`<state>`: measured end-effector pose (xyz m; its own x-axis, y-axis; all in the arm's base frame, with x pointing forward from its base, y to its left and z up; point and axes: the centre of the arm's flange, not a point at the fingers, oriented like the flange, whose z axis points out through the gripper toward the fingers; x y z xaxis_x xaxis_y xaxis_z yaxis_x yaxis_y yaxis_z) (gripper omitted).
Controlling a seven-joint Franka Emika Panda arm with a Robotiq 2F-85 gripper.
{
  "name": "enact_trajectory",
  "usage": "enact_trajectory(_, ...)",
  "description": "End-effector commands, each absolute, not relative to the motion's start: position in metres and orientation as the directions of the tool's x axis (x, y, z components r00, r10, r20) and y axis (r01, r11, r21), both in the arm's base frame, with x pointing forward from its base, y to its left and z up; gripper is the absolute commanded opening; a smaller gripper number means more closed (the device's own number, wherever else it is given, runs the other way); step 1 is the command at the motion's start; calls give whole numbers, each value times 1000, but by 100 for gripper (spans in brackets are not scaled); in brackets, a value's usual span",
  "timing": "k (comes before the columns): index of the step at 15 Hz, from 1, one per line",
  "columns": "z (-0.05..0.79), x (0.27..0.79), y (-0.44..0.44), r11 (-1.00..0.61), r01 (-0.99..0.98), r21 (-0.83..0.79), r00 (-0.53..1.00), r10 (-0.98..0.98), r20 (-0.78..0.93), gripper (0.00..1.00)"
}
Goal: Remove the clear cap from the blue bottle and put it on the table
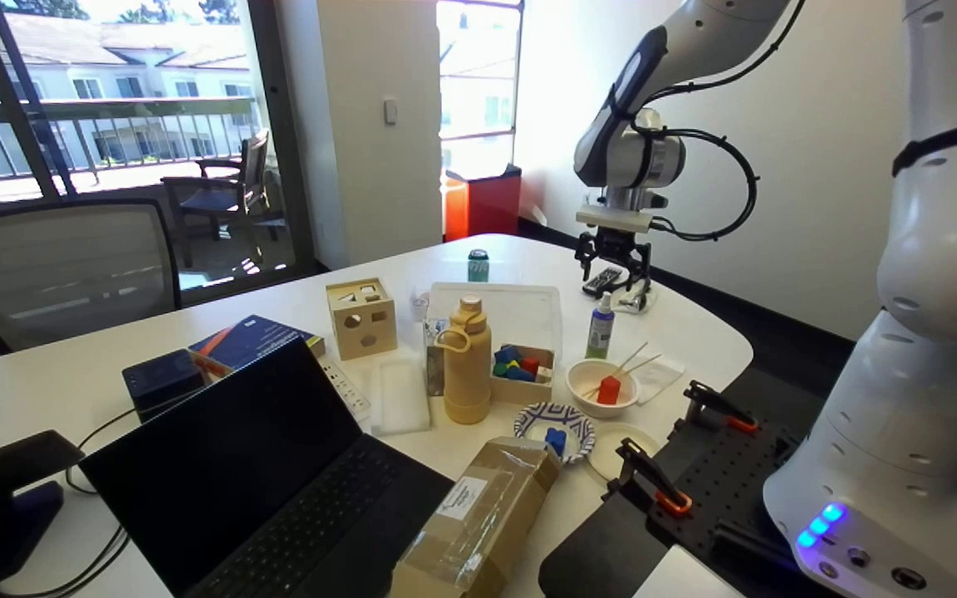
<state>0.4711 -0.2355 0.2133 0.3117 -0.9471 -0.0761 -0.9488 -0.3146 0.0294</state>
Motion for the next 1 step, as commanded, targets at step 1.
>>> enact_trajectory(1, 264, 420, -181, -312, -949, 43, 309, -949, -62, 100)
